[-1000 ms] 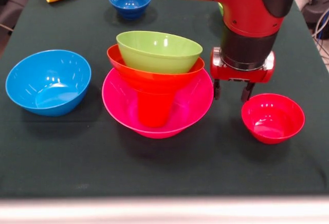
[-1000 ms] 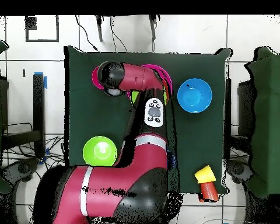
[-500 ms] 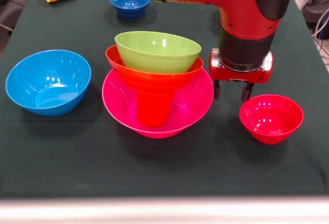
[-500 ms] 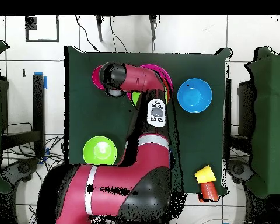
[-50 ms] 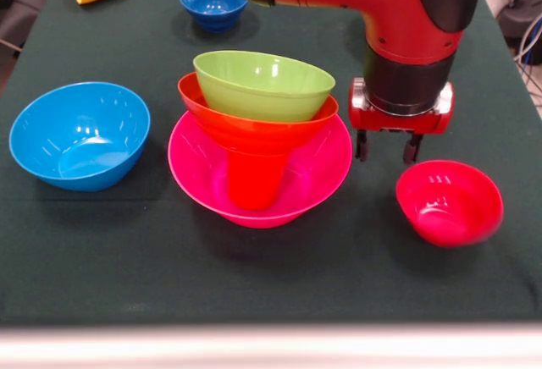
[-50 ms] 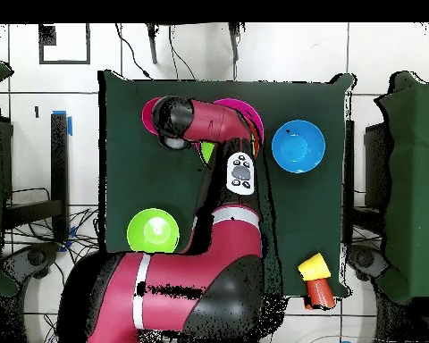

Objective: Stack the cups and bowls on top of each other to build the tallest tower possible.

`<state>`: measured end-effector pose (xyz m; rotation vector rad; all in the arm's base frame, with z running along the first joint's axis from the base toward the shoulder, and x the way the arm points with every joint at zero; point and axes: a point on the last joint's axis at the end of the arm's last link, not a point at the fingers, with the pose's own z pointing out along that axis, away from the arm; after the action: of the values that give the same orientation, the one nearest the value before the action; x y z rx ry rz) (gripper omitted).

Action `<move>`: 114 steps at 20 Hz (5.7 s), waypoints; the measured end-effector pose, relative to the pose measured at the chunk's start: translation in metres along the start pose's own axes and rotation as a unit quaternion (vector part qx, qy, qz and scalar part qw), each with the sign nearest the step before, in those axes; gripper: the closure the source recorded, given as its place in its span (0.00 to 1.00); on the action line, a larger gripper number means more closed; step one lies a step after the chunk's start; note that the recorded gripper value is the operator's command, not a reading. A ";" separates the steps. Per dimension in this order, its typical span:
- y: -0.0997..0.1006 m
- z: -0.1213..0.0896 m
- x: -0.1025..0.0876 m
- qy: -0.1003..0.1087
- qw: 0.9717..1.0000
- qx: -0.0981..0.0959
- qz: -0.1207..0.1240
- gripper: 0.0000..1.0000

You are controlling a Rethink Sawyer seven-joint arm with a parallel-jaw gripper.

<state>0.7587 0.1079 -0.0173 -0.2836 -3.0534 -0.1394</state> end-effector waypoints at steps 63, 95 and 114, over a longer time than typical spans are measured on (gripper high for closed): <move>0.025 0.041 -0.027 -0.027 1.000 0.003 -0.008 0.00; 0.044 0.009 -0.072 -0.065 0.997 -0.003 -0.027 1.00; 0.042 -0.076 -0.069 0.007 1.000 -0.017 -0.018 1.00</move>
<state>0.8391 0.1288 0.0566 -0.2277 -3.0463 -0.1956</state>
